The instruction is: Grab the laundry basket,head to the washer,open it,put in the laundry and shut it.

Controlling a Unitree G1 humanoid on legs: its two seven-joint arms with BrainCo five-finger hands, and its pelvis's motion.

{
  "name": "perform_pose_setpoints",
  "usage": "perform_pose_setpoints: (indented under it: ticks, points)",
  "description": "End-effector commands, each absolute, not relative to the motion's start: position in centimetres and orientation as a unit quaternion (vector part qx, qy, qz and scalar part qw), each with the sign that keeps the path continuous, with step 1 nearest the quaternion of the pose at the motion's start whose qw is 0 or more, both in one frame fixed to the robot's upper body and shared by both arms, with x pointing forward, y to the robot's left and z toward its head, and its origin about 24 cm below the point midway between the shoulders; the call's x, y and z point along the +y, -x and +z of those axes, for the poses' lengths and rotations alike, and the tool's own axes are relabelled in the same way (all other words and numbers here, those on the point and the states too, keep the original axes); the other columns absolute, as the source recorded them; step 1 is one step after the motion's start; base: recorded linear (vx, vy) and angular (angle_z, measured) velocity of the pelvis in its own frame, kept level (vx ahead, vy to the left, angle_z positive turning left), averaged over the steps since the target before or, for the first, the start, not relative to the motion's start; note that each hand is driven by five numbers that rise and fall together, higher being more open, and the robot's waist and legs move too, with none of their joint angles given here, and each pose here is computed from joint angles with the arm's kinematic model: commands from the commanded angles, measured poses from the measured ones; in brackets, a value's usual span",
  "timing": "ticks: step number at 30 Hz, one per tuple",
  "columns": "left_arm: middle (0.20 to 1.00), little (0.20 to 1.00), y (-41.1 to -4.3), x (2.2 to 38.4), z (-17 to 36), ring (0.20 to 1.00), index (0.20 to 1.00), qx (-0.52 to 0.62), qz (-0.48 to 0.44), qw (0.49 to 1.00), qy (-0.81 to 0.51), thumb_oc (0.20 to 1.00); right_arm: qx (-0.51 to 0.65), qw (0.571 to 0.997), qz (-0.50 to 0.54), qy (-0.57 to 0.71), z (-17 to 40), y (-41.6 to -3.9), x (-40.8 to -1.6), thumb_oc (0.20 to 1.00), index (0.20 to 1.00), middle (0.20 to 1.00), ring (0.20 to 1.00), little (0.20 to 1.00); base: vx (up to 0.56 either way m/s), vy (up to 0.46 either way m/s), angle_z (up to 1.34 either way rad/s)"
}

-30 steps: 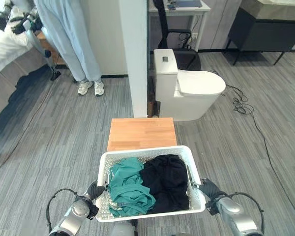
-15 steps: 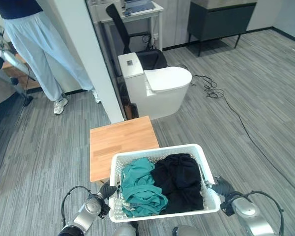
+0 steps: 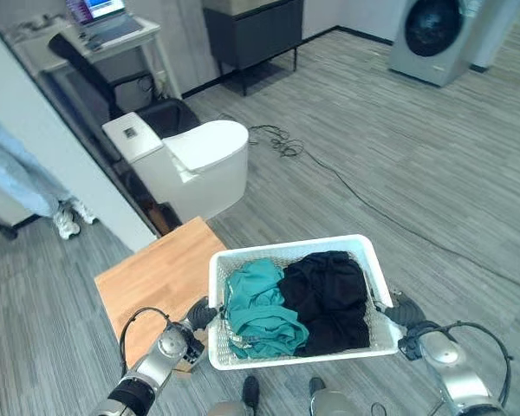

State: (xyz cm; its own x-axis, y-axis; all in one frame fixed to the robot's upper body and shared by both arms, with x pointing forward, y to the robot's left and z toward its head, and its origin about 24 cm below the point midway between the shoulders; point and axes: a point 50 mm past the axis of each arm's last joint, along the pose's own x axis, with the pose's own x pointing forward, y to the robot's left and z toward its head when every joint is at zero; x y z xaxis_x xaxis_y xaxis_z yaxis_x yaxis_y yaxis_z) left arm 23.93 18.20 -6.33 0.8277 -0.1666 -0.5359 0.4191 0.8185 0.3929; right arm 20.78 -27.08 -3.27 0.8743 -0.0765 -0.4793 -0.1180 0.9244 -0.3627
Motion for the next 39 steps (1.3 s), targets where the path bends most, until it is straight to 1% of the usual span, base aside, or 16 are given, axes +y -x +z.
perform_pose_setpoints:
  ticks: [1, 4, 7, 11, 15, 18, 24, 30, 34, 39]
  points:
    - [0.2, 0.2, -26.9, 17.2, -2.5, 0.2, 0.2, 0.133, -0.162, 0.95, -0.23, 0.2, 0.147, 0.981, 0.046, 0.117, -0.7, -23.7, -24.4, 0.2, 0.2, 0.2, 0.2, 0.2, -0.06, 0.281, -0.42]
    - [0.2, 0.2, -26.7, 17.3, -2.7, 0.2, 0.2, 0.138, -0.161, 0.95, -0.229, 0.2, 0.148, 0.982, 0.052, 0.102, -1.0, -23.7, -23.9, 0.2, 0.2, 0.2, 0.2, 0.2, -0.03, 0.181, -0.42]
    - [0.2, 0.2, -26.5, 18.2, -2.7, 0.2, 0.2, 0.146, -0.141, 0.954, -0.219, 0.2, 0.144, 0.985, 0.058, 0.072, -1.0, -24.0, -23.1, 0.2, 0.2, 0.2, 0.2, 0.2, -0.04, 0.075, -0.37]
    - [0.2, 0.2, -26.5, 19.0, -2.4, 0.2, 0.2, 0.147, -0.126, 0.956, -0.22, 0.2, 0.14, 0.985, 0.07, 0.069, -0.9, -24.4, -22.6, 0.2, 0.2, 0.2, 0.2, 0.2, -0.07, -0.003, -0.66]
    - [0.2, 0.2, -25.6, 20.4, -3.3, 0.2, 0.2, 0.176, -0.104, 0.957, -0.204, 0.2, 0.147, 0.982, 0.097, 0.067, -1.2, -24.8, -21.6, 0.2, 0.2, 0.2, 0.2, 0.2, 0.0, 0.001, -0.5]
    - [0.2, 0.2, -24.0, 20.6, -5.3, 0.2, 0.2, 0.219, -0.094, 0.952, -0.191, 0.2, 0.17, 0.976, 0.116, 0.07, -2.3, -24.0, -21.0, 0.2, 0.2, 0.2, 0.2, 0.2, 0.08, -0.055, -0.34]
    - [0.2, 0.2, -23.0, 20.4, -6.6, 0.2, 0.2, 0.248, -0.088, 0.949, -0.174, 0.2, 0.184, 0.972, 0.12, 0.085, -2.4, -23.6, -21.7, 0.2, 0.2, 0.2, 0.2, 0.2, 0.07, -0.071, -0.06]
    - [0.2, 0.2, -24.0, 19.3, -6.3, 0.2, 0.2, 0.242, -0.098, 0.95, -0.172, 0.2, 0.182, 0.971, 0.12, 0.095, -2.2, -23.5, -22.1, 0.2, 0.2, 0.2, 0.2, 0.2, 0.06, -0.093, 0.04]
    - [0.2, 0.2, -25.6, 19.0, -5.2, 0.2, 0.2, 0.218, -0.099, 0.954, -0.179, 0.2, 0.183, 0.97, 0.13, 0.092, -1.9, -23.3, -22.5, 0.2, 0.2, 0.2, 0.2, 0.2, 0.04, -0.166, 0.08]
    - [0.2, 0.2, -27.1, 18.1, -4.1, 0.2, 0.2, 0.199, -0.123, 0.952, -0.197, 0.2, 0.174, 0.97, 0.129, 0.113, -1.0, -23.0, -23.5, 0.2, 0.2, 0.2, 0.2, 0.2, 0.03, -0.176, 0.1]
